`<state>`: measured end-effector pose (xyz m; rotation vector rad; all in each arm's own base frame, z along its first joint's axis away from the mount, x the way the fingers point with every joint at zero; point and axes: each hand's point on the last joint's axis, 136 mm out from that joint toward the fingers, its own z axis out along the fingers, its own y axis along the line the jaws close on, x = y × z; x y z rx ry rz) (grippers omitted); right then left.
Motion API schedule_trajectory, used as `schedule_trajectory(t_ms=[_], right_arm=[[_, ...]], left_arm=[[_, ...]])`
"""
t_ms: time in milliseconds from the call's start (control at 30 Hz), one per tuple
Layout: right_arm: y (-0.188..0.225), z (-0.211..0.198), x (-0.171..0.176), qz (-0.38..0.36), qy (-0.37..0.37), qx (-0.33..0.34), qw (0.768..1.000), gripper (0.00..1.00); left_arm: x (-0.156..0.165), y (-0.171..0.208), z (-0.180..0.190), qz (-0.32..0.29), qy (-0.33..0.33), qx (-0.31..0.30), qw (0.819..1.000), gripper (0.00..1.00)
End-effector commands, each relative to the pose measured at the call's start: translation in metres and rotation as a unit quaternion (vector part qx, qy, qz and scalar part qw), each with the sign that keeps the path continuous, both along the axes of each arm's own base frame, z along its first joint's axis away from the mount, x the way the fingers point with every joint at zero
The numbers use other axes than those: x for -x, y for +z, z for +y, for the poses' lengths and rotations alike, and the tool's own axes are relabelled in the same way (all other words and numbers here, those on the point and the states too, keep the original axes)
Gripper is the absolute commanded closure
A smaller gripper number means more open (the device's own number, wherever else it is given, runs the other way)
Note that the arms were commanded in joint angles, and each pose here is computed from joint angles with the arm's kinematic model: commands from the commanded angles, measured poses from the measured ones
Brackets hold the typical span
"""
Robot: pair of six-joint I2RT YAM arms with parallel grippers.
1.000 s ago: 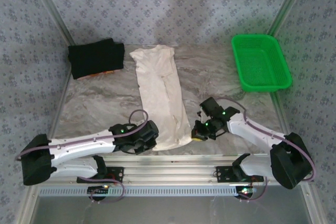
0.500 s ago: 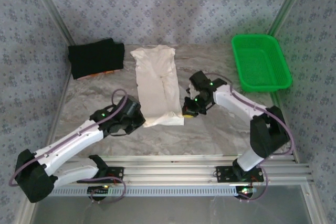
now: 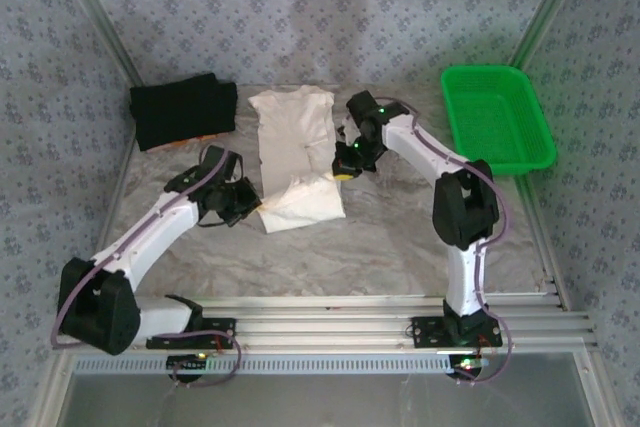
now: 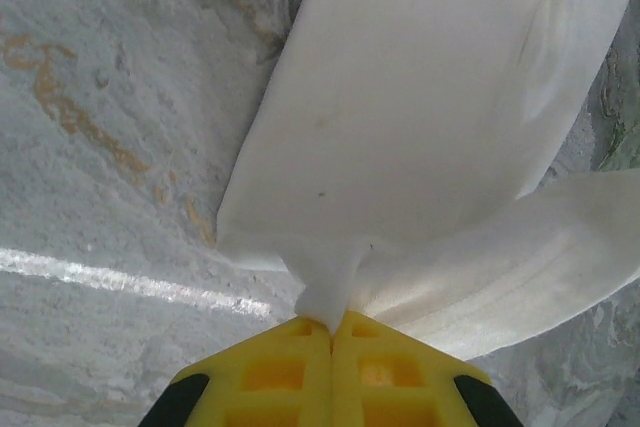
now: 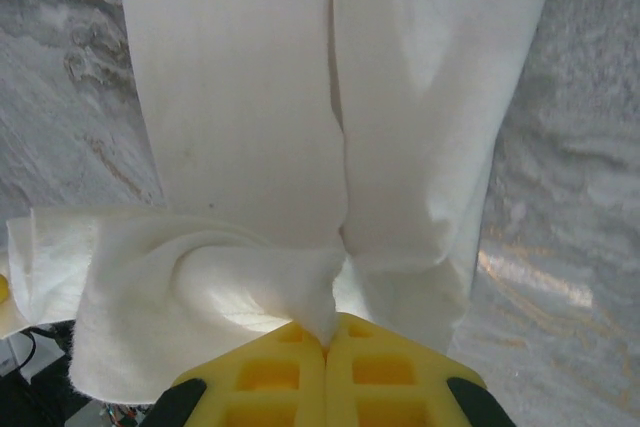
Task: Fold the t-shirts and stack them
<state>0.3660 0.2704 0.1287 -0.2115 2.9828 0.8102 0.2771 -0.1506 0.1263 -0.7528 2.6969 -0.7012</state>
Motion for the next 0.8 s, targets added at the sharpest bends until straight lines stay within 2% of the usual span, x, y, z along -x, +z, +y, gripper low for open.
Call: schedule_trajectory(t_ms=[0, 367, 767], right_arm=[[-0.002, -0.014, -0.012, 0.003, 0.002, 0.028, 1.0, 1.0], [-0.012, -0.015, -0.047, 0.001, -0.012, 0.029, 0.999, 1.0], [-0.029, -0.016, -0.077, 0.005, -0.035, 0.033, 0.999, 1.0]], left_arm=[[-0.019, 0.012, -0.004, -0.018, -0.035, 0.003, 0.999, 1.0], [-0.075, 0.01, -0.007, -0.016, -0.065, -0.009, 0.998, 1.0], [-0.116, -0.004, 0.002, -0.009, -0.072, -0.027, 0.997, 1.0]])
